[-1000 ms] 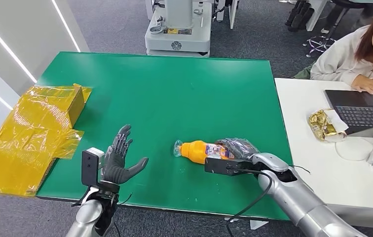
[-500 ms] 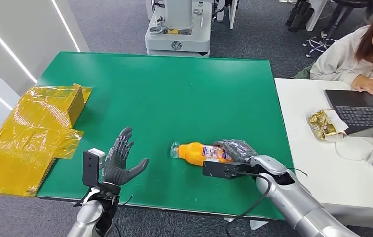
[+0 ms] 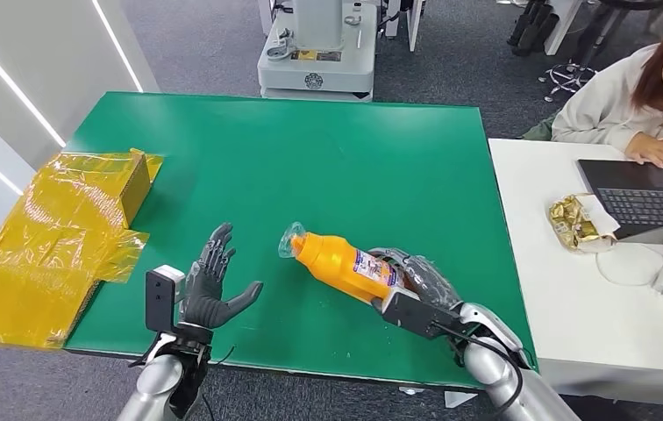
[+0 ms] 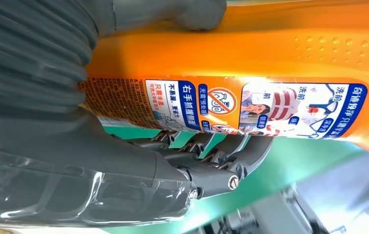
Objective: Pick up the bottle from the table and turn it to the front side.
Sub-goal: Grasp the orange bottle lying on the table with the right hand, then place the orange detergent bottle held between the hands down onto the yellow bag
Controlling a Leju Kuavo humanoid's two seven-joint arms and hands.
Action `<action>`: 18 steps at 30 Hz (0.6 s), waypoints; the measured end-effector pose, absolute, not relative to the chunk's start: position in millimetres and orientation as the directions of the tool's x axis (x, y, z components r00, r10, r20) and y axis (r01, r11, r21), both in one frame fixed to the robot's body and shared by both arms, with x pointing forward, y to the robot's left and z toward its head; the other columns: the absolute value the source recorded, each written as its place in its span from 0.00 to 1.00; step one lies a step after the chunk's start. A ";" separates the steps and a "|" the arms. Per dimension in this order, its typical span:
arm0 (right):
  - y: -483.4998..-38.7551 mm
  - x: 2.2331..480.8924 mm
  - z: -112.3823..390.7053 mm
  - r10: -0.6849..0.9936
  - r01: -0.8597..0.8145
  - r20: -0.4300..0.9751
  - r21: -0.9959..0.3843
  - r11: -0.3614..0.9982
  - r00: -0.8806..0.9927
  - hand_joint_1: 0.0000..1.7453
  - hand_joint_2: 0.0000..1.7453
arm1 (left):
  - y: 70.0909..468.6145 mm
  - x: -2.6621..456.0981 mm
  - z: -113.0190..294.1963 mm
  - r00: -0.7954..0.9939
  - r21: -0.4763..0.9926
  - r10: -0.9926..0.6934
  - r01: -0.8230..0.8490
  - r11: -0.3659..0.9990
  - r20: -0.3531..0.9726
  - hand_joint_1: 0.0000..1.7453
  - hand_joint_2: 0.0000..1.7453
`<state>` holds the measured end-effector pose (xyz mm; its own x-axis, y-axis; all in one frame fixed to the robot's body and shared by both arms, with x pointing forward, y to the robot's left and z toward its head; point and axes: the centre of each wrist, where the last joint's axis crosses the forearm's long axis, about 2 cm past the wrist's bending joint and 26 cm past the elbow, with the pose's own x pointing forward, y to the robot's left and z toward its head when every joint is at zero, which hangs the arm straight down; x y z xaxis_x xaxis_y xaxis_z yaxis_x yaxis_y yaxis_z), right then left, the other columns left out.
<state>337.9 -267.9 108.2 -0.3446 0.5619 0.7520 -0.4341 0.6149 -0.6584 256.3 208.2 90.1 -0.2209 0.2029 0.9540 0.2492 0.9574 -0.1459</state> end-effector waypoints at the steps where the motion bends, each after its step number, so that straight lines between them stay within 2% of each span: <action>1: -268.2 334.1 108.3 0.550 -0.422 0.758 -0.652 0.630 -0.350 1.00 1.00 | 208.6 257.0 90.5 -0.224 -0.143 0.201 0.249 0.958 0.954 0.00 1.00; 9: -274.6 312.4 109.3 0.468 -0.319 0.797 -0.589 0.743 -0.382 1.00 1.00 | 210.5 264.7 96.7 -0.257 -0.109 0.176 0.255 0.961 0.950 0.00 1.00; 18: -265.9 311.1 109.7 0.373 -0.267 0.827 -0.506 0.821 -0.421 1.00 1.00 | 210.2 295.3 129.4 -0.318 -0.096 0.208 0.334 0.938 0.925 0.00 1.00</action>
